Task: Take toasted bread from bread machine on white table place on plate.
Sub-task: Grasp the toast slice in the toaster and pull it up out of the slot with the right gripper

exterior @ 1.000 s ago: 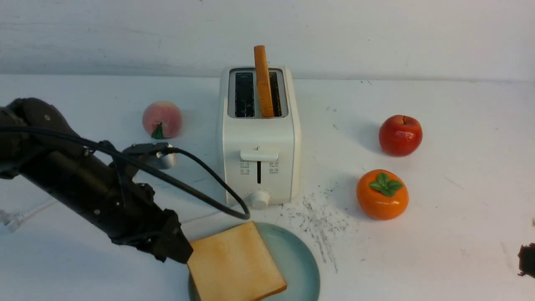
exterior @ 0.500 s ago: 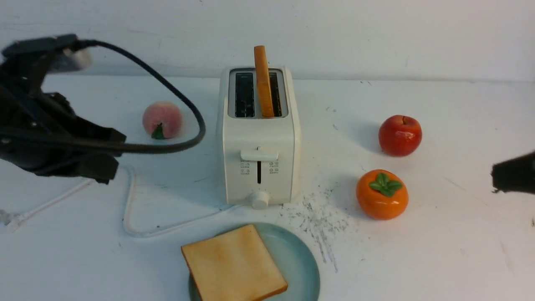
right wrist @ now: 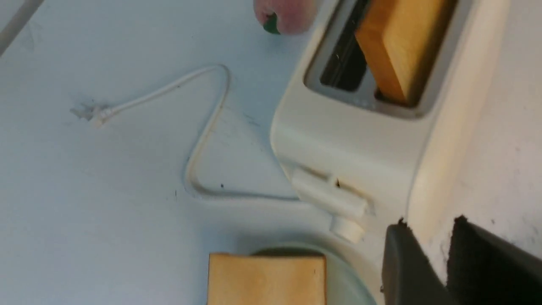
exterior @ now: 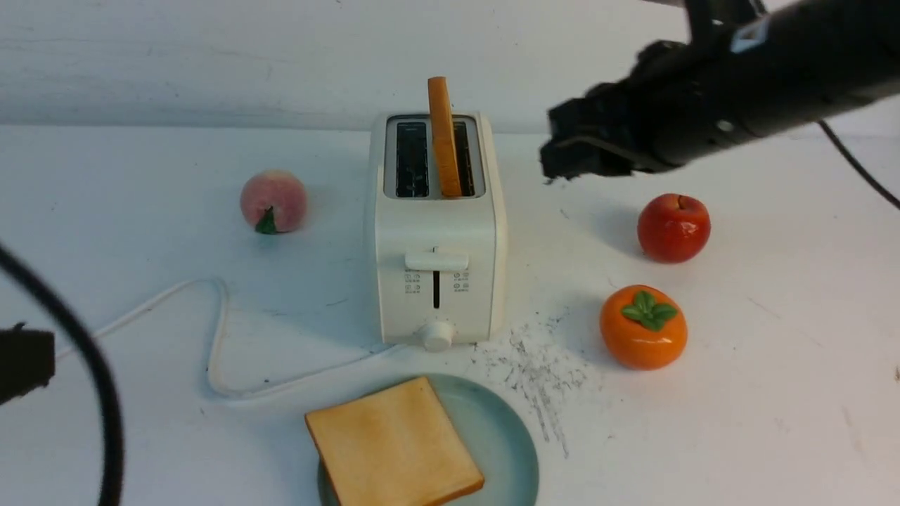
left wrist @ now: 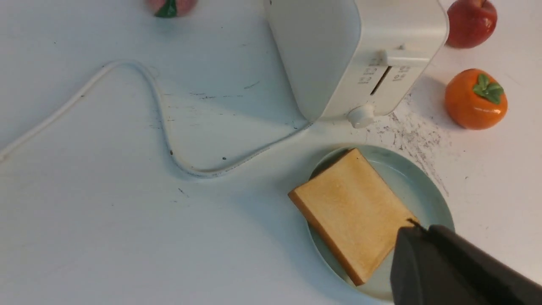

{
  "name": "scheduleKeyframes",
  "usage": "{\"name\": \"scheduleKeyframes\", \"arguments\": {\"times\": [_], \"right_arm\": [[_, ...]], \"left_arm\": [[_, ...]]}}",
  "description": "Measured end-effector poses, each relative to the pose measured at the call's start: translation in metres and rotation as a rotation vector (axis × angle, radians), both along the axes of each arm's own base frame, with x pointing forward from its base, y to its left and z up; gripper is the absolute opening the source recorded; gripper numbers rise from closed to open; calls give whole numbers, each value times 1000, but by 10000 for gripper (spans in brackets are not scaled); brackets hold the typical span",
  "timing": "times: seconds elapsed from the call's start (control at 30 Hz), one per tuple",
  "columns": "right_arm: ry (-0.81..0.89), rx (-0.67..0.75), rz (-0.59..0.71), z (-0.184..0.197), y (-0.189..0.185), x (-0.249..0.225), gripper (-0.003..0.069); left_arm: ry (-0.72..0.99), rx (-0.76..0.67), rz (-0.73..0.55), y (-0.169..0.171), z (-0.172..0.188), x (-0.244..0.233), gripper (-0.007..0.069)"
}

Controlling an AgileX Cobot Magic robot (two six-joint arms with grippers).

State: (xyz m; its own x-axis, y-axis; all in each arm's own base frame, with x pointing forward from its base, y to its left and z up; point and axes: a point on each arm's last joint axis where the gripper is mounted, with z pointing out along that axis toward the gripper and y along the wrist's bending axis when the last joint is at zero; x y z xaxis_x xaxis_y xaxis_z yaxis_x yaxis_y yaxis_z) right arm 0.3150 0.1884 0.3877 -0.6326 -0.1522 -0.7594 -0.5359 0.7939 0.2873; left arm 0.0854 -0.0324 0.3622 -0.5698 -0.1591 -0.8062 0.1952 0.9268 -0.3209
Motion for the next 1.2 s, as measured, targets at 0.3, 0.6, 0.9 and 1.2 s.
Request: {"name": "scheduleKeyframes", "arguments": {"times": [0.3,0.6,0.9,1.2], "right_arm": [[-77,1,-15,-22,47,67,495],[-128,-47,-45,-63,62,102,552],[-184,-133,-59,-64,57,106,115],[-349,-44,-63,71,11,23,116]], "left_arm": [[-82,-39,26,6,-14,-43,-14],[-28,11,23,9,-21,-54,-14],[27,25,8,8,-25,-57,-14],[-3,17,16,8,-23,-55,-14]]}}
